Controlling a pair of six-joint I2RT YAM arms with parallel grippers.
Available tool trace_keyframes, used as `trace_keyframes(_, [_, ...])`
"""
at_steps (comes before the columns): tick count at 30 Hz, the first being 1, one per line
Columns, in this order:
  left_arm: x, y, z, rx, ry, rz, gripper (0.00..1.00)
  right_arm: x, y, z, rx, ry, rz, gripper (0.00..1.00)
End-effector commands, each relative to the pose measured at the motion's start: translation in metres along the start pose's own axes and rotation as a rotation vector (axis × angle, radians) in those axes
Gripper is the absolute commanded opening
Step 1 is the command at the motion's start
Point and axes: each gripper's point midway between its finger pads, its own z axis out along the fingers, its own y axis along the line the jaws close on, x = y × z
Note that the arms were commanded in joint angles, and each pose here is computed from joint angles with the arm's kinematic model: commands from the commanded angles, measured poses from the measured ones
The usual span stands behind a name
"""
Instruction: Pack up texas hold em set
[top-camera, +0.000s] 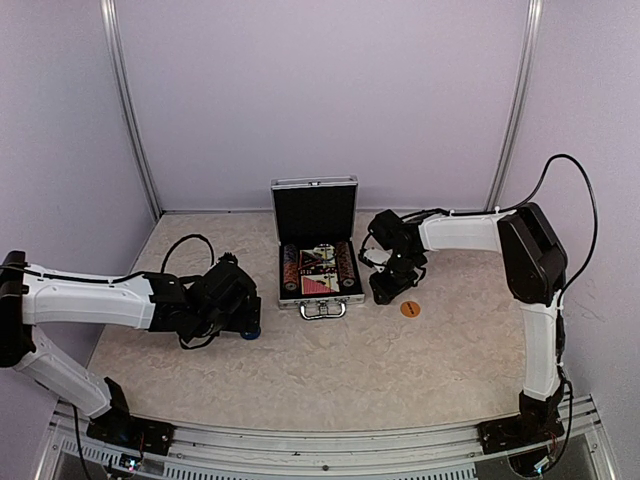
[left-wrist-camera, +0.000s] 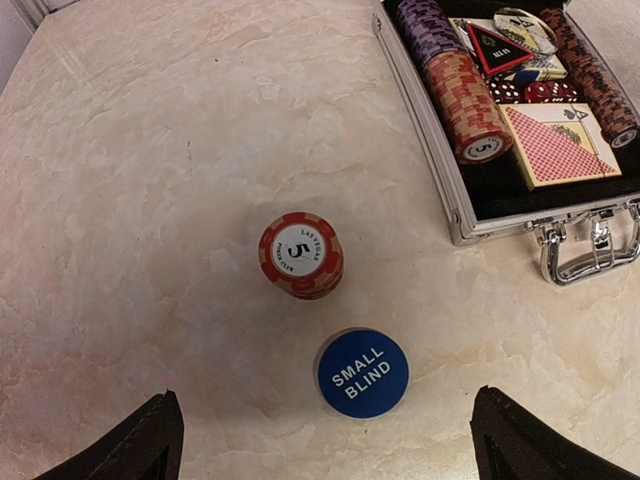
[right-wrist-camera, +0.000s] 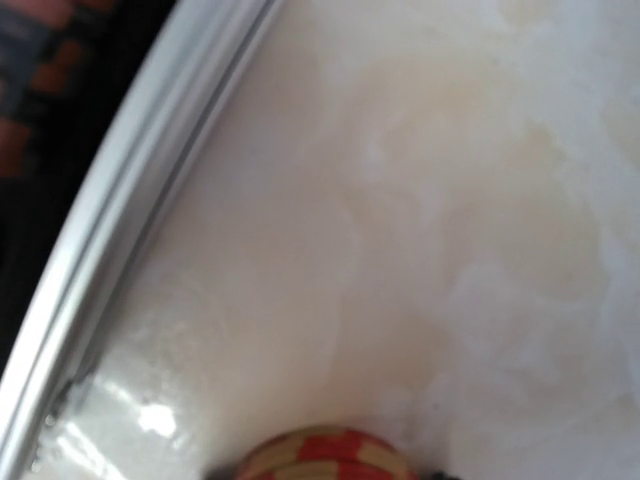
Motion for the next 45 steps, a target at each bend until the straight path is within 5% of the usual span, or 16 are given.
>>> trace_keyframes(1, [-0.006, -0.007, -0.002, 0.019, -0.018, -0.016, 0.99, 0.017, 0.007, 0.017, -0.008, 0.059, -0.021, 0.05])
trace_keyframes(29, [-0.005, -0.036, -0.002, 0.152, -0.002, -0.054, 0.99, -0.032, 0.035, -0.072, 0.003, -0.169, -0.098, 0.00])
trace_keyframes(45, [-0.009, -0.105, -0.012, 0.545, 0.076, -0.163, 0.99, -0.019, 0.095, -0.092, -0.055, -0.213, -0.279, 0.00])
